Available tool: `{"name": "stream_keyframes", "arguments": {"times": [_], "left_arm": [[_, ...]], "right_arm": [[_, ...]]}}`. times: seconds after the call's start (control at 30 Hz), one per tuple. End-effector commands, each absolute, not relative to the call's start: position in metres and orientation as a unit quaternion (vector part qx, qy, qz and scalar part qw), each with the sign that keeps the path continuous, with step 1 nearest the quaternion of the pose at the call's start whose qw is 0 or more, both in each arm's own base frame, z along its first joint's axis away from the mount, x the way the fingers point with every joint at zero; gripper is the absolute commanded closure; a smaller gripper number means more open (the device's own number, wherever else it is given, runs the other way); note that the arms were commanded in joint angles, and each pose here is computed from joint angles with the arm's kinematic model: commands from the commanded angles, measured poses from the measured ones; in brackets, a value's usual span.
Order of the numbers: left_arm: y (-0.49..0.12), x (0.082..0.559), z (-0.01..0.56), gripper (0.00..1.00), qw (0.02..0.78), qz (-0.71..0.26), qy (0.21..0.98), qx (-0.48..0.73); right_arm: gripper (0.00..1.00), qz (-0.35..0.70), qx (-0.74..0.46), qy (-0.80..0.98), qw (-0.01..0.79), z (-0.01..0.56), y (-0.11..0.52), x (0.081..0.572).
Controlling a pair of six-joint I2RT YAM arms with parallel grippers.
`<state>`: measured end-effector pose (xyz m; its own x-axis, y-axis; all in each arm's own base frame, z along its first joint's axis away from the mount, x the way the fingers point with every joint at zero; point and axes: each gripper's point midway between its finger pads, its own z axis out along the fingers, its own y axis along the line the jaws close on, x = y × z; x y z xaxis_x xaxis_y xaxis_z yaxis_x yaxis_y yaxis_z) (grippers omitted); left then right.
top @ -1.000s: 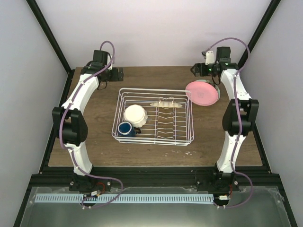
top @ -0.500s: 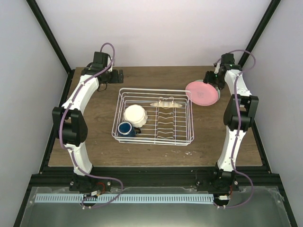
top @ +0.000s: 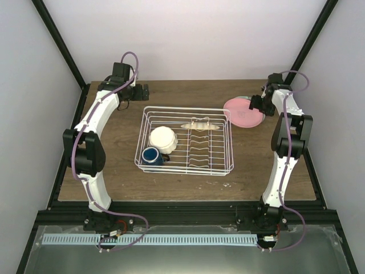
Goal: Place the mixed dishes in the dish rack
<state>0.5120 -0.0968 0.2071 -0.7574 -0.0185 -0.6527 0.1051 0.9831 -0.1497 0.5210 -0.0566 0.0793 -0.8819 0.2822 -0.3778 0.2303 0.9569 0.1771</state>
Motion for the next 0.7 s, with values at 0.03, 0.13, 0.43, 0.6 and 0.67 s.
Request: {"name": "stream_keyframes", "arguments": {"times": [0.03,0.13,0.43,0.6,0.67], "left_arm": [[-0.095,0.510,0.213,0.00,0.350,-0.092,0.932,0.024],[-0.096,0.509,0.212,0.00,0.348,-0.091,0.933,0.025],[-0.096,0.510,0.210,0.00,0.346,-0.092,0.933,0.027],[-0.098,0.511,0.210,0.00,0.345,-0.095,0.933,0.028],[-0.098,0.512,0.210,0.00,0.346,-0.095,0.933,0.028]], "right_arm": [[0.25,0.056,0.145,0.969,0.194,0.064,-0.065,0.518],[0.26,0.059,0.145,0.970,0.188,0.058,-0.064,0.515],[0.39,0.086,0.143,0.971,0.171,0.040,-0.054,0.507],[0.57,0.104,0.140,0.970,0.168,0.036,-0.047,0.505],[0.67,0.111,0.137,0.970,0.167,0.035,-0.044,0.505]]}}
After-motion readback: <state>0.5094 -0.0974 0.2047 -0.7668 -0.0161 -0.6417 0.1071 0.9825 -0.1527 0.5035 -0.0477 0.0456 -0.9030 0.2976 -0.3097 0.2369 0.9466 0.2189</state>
